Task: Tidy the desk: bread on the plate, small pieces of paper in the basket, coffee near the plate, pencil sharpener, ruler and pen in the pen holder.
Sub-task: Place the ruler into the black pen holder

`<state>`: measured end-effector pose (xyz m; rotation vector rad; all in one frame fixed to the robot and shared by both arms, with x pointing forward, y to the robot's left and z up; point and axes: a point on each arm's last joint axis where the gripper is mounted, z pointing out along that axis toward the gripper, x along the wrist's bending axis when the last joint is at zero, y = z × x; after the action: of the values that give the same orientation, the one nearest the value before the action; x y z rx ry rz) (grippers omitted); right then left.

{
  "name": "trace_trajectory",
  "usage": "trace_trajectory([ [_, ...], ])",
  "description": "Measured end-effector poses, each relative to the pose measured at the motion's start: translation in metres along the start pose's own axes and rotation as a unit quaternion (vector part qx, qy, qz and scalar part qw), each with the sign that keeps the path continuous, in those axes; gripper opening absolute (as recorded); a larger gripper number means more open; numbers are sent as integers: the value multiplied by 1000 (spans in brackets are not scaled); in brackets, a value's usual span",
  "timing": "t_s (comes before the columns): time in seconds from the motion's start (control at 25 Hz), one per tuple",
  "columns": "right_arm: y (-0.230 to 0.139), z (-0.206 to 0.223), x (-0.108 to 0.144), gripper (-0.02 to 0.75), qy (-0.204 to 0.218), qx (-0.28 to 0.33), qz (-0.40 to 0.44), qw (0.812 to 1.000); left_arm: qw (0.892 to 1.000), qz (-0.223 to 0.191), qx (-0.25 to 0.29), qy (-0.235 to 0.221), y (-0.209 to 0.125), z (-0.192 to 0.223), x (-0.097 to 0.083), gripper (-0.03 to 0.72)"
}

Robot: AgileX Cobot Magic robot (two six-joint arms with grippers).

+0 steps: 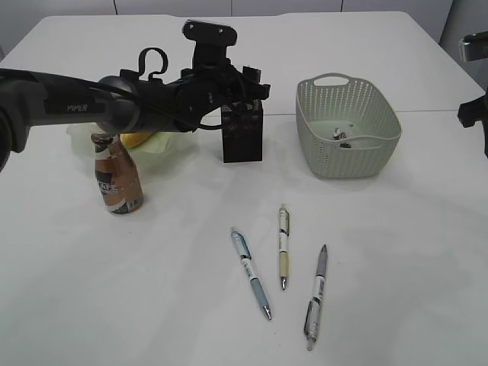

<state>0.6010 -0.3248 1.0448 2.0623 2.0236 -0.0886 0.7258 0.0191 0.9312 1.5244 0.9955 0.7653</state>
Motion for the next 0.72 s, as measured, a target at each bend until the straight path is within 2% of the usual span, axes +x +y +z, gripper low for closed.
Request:
trace_trajectory([
  [0.24, 0, 0, 0, 402, 0, 0, 0, 1000, 1000, 0, 10, -2, 0, -1, 0, 428],
  [0.36, 0, 0, 0, 402, 0, 0, 0, 1000, 1000, -1, 22, -7, 11, -5, -2, 428],
  [0.56, 0, 0, 0, 402, 0, 0, 0, 1000, 998, 2, 63, -25, 39, -19, -6, 428],
  [0.72, 0, 0, 0, 402, -1, 0, 0, 1000, 992, 28, 114, -42, 61, -36, -10, 428],
])
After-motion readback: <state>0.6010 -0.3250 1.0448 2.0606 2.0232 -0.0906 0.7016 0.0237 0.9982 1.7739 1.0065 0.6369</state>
